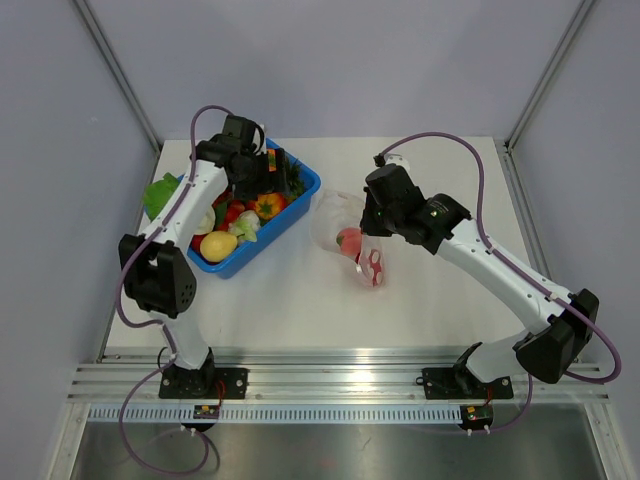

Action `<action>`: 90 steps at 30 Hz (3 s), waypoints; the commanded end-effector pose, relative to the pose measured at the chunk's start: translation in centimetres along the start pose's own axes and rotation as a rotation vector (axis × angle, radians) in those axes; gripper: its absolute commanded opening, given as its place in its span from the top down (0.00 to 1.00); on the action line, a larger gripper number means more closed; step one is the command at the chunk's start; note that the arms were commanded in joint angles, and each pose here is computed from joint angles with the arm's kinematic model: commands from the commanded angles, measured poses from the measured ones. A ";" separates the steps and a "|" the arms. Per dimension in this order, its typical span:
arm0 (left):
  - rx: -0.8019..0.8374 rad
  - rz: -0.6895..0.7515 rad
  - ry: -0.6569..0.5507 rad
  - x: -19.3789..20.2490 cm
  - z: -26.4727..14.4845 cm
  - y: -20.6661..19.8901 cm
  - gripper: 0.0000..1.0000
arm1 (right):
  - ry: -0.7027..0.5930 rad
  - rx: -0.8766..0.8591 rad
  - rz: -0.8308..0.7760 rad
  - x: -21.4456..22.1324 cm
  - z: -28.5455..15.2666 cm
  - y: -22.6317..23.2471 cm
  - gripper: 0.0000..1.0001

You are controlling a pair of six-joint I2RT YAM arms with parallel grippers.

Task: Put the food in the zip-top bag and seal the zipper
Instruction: Pick up the fake vegetable from the bin, then place the fake vegetable in the zipper food storage bag.

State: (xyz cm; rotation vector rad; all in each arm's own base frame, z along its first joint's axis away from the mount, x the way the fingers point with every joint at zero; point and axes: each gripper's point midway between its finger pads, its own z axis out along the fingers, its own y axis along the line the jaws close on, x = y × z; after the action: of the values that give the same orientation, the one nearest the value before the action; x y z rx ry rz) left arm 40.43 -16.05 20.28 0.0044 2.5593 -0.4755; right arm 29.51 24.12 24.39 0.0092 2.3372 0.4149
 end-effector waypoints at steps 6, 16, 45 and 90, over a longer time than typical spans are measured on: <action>-0.157 -0.028 -0.073 -2.3 2.6 3.1 0.02 | -0.050 -0.039 0.031 -1.3 -1.1 0.6 1.00; -0.170 -0.052 -0.034 -1.4 5.6 4.6 0.01 | -0.037 -0.049 0.032 -1.1 -0.7 1.0 1.00; -0.242 -0.029 -0.210 -4.2 -2.0 4.7 0.46 | -0.029 -0.085 0.037 -1.2 -0.4 2.0 1.00; 0.559 0.243 -0.116 3.8 -12.6 -16.7 0.62 | -0.014 -0.105 0.045 -1.4 0.6 3.0 1.00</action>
State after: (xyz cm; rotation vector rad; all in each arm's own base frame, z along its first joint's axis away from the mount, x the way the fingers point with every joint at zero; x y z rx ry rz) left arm 30.20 -25.90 32.30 0.4111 2.2710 -0.8943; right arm 29.72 26.05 23.72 -0.0016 2.3642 0.4971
